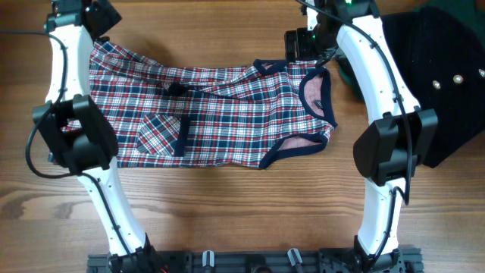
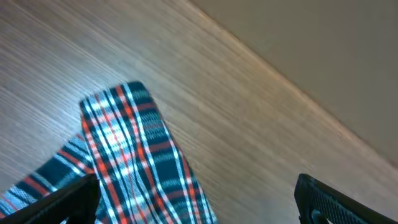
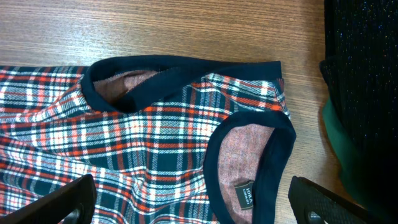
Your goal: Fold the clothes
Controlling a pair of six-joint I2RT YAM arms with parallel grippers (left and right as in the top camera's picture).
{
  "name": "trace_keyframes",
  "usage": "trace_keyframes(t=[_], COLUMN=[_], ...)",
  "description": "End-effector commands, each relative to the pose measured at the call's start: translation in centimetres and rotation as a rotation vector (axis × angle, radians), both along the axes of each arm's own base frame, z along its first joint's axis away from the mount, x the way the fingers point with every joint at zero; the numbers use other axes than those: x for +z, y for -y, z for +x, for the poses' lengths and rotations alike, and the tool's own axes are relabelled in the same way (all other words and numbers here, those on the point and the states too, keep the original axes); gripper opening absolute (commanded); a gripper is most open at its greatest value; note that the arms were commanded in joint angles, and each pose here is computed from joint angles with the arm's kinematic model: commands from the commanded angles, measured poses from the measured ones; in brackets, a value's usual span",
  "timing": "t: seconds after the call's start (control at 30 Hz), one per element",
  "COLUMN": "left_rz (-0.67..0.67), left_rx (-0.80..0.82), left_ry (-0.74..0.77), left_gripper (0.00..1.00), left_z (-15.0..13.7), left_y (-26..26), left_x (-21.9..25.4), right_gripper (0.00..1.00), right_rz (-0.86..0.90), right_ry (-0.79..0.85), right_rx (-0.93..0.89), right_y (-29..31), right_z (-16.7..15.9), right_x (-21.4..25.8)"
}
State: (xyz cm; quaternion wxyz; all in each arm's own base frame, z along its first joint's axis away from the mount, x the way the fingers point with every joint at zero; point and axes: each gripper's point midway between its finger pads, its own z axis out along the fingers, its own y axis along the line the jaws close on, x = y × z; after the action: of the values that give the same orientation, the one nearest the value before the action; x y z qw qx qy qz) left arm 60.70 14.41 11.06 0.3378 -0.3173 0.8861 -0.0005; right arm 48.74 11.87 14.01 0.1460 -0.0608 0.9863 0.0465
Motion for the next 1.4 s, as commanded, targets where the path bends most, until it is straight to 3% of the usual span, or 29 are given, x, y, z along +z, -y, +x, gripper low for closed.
trace_keyframes(t=[0.0,0.27,0.47,0.73,1.17,1.37], left_rz=[-0.006,-0.133,-0.163,-0.151,-0.133,-0.124], left_rx=[-0.010,-0.089,-0.136,-0.165,-0.162,-0.155], left_ry=[-0.051,-0.113,-0.110,-0.151,-0.155,-0.157], left_gripper=[1.00,1.00,1.00,1.00,0.99,1.00], left_z=[-0.6,-3.5,-4.3,-4.8,-4.8,-4.8], left_y=[0.5,3.5,5.8,7.8,7.7,7.5], left_x=[-0.9,1.4,3.6,3.1,3.1,3.1], right_gripper=[1.00,1.00,1.00,0.98,0.77,0.49], right_rz=[0.010,0.189,0.189,0.157,0.153,0.152], right_ry=[0.011,-0.035,-0.101,-0.072,-0.068,-0.032], right_rx=[0.000,0.031,-0.103,-0.146,-0.155,-0.091], right_y=[0.1,-3.9,-6.9,-9.2,-10.1,-10.9], right_z=[0.2,1.2,1.6,2.2,2.0,2.3], right_x=[0.4,-2.6,-7.6,-10.0,-11.8,-12.4])
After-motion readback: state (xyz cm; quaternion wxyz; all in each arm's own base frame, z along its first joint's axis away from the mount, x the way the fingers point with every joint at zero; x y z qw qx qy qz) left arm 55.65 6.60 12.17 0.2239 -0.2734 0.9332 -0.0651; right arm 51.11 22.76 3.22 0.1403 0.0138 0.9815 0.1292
